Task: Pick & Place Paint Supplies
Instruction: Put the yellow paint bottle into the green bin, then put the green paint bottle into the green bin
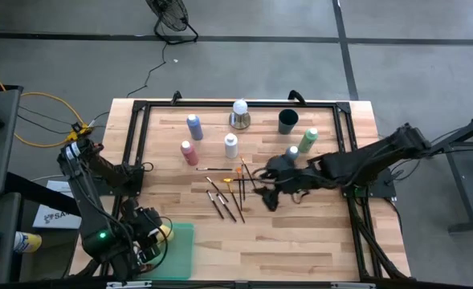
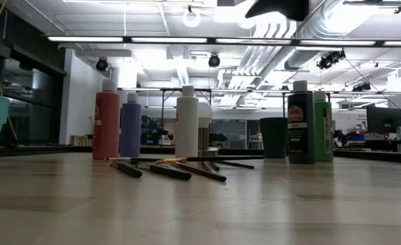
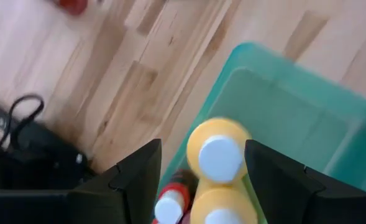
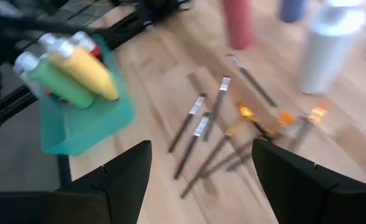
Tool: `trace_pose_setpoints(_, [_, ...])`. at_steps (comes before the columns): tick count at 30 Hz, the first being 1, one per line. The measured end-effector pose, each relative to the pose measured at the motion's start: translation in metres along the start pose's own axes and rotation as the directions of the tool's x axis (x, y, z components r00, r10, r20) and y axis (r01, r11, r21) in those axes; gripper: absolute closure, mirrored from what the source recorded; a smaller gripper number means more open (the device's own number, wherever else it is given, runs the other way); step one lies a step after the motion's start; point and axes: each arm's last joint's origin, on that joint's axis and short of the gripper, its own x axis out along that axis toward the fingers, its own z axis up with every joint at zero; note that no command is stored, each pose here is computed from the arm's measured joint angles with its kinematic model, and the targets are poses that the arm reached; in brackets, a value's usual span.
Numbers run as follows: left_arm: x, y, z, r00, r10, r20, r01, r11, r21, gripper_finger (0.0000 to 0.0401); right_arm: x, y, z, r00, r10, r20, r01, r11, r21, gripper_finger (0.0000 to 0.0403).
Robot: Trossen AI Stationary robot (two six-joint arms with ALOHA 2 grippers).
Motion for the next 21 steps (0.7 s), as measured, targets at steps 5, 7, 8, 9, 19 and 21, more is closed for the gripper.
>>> trace_pose_setpoints(5, [-0.010, 0.005, 0.008, 0.990, -0.037, 0.133, 0.037, 0.999, 0.003, 0.0177, -0.045, -0.015, -0.014, 0.987, -0.160, -0.022, 0.162, 0.982, 0.096, 0.0131])
trace_pose_setpoints(7, [-0.014, 0.009, 0.011, 0.978, -0.049, 0.201, 0.050, 0.999, 0.000, 0.0176, -0.059, -0.019, -0.026, 0.969, -0.246, -0.026, 0.247, 0.960, 0.134, 0.0131])
trace_pose_setpoints(8, [-0.016, 0.012, 0.013, 0.971, -0.057, 0.232, 0.060, 0.998, -0.005, 0.0176, -0.063, -0.020, -0.033, 0.958, -0.287, -0.026, 0.287, 0.946, 0.151, 0.0131])
trace_pose_setpoints(9, [-0.019, 0.015, 0.015, 0.963, -0.064, 0.262, 0.067, 0.998, -0.001, 0.0176, -0.067, -0.021, -0.039, 0.948, -0.318, -0.020, 0.317, 0.933, 0.172, 0.0131])
trace_pose_setpoints(19, [-0.030, 0.047, 0.052, 0.913, -0.045, 0.406, 0.042, 0.999, 0.017, 0.0176, -0.045, -0.021, -0.116, 0.895, -0.443, 0.053, 0.415, 0.872, 0.260, 0.0131])
trace_pose_setpoints(21, [-0.028, 0.050, 0.063, 0.912, -0.028, 0.409, 0.017, 0.999, 0.030, 0.0176, -0.032, -0.027, -0.132, 0.875, -0.479, 0.064, 0.448, 0.854, 0.266, 0.0131])
